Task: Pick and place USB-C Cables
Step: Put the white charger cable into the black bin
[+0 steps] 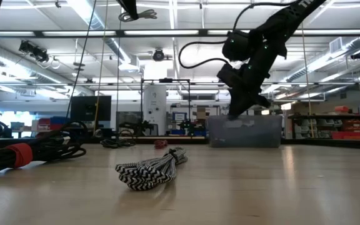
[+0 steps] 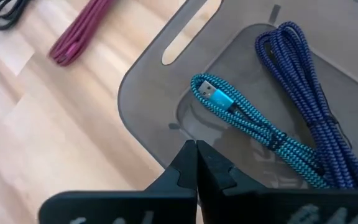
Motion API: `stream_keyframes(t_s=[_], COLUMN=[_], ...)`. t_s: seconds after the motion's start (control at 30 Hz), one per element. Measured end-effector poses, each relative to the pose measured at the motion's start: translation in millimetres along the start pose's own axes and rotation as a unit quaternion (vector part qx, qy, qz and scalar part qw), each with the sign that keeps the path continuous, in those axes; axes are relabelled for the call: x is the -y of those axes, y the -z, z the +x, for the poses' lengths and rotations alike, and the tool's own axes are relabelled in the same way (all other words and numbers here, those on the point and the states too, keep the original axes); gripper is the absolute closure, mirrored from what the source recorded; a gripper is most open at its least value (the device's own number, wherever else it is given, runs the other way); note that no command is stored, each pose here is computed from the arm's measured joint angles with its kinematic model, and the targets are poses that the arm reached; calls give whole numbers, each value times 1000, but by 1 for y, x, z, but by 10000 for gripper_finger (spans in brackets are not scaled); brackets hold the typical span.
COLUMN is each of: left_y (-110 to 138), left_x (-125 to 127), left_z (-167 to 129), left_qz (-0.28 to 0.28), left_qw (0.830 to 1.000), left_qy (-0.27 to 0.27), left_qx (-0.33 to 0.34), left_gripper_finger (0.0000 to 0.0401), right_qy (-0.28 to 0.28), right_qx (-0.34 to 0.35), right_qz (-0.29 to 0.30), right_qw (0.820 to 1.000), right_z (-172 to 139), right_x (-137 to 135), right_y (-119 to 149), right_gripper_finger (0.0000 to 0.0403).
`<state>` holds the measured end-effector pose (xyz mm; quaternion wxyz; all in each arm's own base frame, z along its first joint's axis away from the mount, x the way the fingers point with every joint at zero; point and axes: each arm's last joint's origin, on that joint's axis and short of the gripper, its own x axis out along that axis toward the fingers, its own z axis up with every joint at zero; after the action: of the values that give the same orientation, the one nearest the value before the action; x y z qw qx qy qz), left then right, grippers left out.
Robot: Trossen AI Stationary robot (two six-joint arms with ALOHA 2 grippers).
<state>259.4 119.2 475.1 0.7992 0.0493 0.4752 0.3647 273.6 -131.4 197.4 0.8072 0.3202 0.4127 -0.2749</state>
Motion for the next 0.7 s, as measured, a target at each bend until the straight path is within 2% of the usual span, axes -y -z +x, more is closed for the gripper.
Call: stream_keyframes(t_s=[0.5, 0.6, 0.7], left_y=[0, 0, 0], left_x=[0, 0, 0], left_z=[0, 0, 0], left_qz=[-6, -6, -6], left_qw=[1000, 1000, 1000], left_qy=[0, 0, 6], left_qx=[0, 0, 0], left_gripper_finger=[374, 374, 374], right_qy=[-54, -35, -20], right_qx=[44, 55, 57], right_qz=[-10, -29, -15], right_qw=[997, 997, 998], right_z=[0, 0, 1], right_x=[-58, -55, -36], right_y=[21, 19, 8], right_gripper_finger=[403, 403, 403])
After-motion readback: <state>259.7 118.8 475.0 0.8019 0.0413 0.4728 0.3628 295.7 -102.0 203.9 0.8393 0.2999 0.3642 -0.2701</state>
